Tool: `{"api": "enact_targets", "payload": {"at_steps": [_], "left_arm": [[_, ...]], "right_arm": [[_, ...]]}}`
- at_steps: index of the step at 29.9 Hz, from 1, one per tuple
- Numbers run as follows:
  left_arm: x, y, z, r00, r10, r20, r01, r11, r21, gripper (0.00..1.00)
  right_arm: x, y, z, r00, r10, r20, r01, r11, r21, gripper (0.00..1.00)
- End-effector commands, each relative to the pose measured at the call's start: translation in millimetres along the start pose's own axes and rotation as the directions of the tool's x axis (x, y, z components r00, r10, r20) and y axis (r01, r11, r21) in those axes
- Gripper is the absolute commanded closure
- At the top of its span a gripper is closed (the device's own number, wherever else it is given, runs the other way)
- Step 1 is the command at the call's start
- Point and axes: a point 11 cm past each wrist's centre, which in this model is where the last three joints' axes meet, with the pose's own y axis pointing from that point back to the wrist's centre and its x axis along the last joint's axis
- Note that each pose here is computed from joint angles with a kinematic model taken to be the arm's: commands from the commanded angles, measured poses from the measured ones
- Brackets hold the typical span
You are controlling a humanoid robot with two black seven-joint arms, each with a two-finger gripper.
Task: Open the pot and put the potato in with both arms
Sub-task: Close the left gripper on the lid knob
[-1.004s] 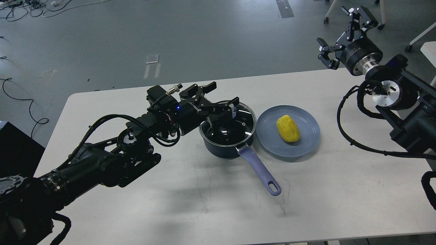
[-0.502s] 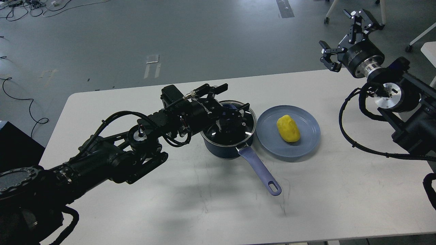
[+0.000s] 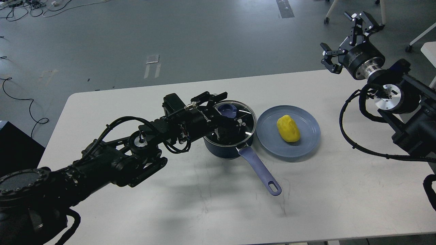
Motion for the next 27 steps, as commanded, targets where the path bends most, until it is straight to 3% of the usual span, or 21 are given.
{"api": "enact_targets", "payload": {"at_steps": [1,27], "left_arm": [[-3,1,1,1.0,-0.012,0.002,0.012,1.0,-0.005,0.02],[-14,6,-11,0.999,-0.038,-0.021,0.039,0.998,0.048,0.02]], "right_arm": [[2,1,0,1.0,0.005,-0.002,-0.005,1.0,-0.001,0.0],[13,6,6,0.999,0.032,-0.006,-0.032,0.999,-0.013,0.0]]}}
